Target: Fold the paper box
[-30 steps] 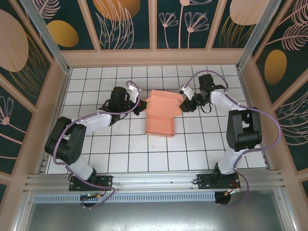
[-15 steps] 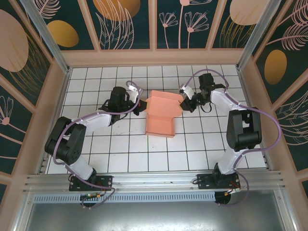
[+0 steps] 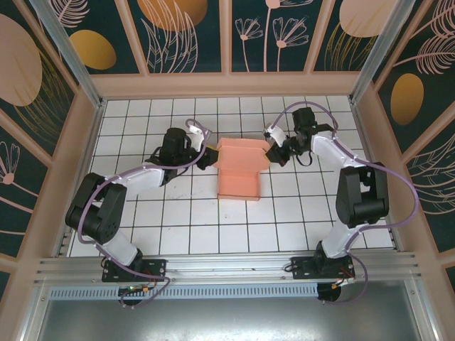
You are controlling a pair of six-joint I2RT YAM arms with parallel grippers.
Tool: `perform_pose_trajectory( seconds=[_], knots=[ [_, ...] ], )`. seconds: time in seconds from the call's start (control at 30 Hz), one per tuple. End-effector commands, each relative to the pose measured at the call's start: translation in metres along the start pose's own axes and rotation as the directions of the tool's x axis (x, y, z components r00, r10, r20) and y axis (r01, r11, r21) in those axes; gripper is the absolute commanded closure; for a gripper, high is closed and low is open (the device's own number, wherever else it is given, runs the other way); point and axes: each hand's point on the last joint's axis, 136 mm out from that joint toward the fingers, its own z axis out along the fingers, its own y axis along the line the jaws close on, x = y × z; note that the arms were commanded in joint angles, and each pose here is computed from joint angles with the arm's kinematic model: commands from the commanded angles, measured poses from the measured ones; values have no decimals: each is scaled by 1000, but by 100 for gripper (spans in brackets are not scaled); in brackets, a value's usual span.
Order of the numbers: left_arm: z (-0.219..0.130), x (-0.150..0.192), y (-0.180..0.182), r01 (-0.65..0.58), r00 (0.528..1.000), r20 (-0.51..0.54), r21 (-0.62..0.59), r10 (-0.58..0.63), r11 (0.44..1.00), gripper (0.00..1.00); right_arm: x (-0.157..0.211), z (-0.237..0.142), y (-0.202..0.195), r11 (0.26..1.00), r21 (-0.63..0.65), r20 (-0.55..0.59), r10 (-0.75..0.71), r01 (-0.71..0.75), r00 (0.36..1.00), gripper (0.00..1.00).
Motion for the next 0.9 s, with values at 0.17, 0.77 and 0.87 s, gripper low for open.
perform_pose_trajectory(
  seconds=[0.17, 0.77, 0.87],
  knots=[
    [-27, -36, -5, -72, 995, 66, -70, 76, 995, 42, -6, -15, 4, 990, 124, -15, -63, 64, 998, 100],
    [-29, -33, -7, -182, 966, -197, -67, 166, 981, 36, -12, -17, 12, 983, 160, -19, -86, 88, 996, 100],
    [-26, -27, -11, -171, 964, -216, -47, 157, 984, 35, -12, -17, 11, 983, 165, -22, -79, 82, 997, 100]
  ],
)
